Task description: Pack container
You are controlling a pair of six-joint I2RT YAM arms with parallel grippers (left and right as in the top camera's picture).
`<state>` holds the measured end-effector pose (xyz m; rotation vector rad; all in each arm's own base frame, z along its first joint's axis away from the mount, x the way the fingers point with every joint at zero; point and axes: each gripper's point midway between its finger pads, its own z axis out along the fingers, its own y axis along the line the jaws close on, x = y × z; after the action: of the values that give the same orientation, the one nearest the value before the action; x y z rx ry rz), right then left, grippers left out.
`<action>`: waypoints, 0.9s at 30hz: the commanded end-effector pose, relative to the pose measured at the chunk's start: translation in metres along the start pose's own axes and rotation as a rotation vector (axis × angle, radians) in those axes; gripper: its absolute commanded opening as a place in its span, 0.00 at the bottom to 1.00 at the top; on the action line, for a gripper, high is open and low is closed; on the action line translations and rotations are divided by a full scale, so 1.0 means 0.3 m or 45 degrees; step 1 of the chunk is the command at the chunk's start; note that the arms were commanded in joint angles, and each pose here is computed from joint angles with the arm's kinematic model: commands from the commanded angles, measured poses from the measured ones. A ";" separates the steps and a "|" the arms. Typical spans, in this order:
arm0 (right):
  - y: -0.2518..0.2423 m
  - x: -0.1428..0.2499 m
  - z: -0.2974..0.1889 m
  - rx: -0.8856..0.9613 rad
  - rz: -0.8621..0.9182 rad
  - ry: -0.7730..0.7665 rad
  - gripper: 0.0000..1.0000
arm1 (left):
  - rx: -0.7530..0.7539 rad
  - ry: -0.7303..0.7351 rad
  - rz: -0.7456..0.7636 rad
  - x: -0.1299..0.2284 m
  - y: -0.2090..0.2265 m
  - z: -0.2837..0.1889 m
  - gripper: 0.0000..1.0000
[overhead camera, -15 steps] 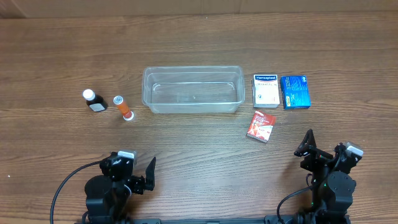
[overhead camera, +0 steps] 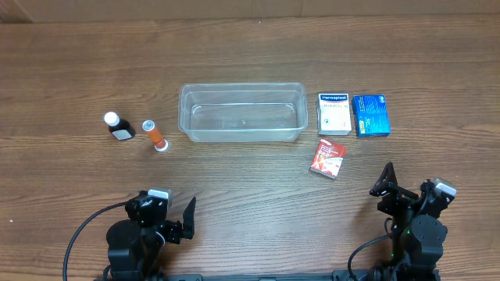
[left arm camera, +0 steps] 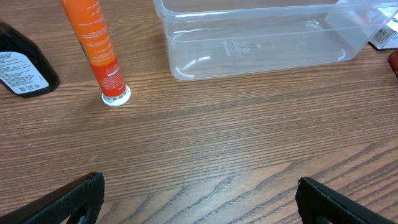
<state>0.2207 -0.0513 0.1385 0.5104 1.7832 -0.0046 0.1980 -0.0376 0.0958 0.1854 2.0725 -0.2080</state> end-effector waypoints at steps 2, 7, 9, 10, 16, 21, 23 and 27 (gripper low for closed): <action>-0.004 0.000 0.000 0.002 0.004 -0.009 1.00 | 0.008 -0.001 0.019 0.006 -0.004 0.004 1.00; -0.003 0.000 0.000 0.001 0.004 -0.010 1.00 | 0.008 -0.002 0.019 0.005 -0.004 0.004 1.00; -0.004 0.000 0.000 0.002 0.004 -0.009 1.00 | 0.008 -0.002 0.019 0.005 -0.004 0.004 1.00; -0.003 0.000 0.000 0.001 0.004 -0.010 1.00 | 0.008 -0.002 0.019 0.005 -0.004 0.004 1.00; -0.003 0.000 0.000 0.001 0.004 -0.010 1.00 | 0.008 -0.002 0.019 0.005 -0.004 0.004 1.00; -0.003 -0.002 0.000 0.000 0.005 -0.012 1.00 | 0.008 -0.002 0.019 0.005 -0.004 0.004 1.00; 0.009 -0.020 0.000 -0.021 0.010 -0.039 1.00 | 0.008 -0.001 0.019 0.006 -0.004 0.004 1.00; 0.061 -0.044 -0.004 -0.129 0.018 -0.066 1.00 | 0.008 -0.002 0.019 0.005 -0.004 0.004 1.00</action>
<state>0.2248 -0.0440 0.1452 0.4762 1.7627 0.0417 0.1980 -0.0376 0.0958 0.1854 2.0725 -0.2080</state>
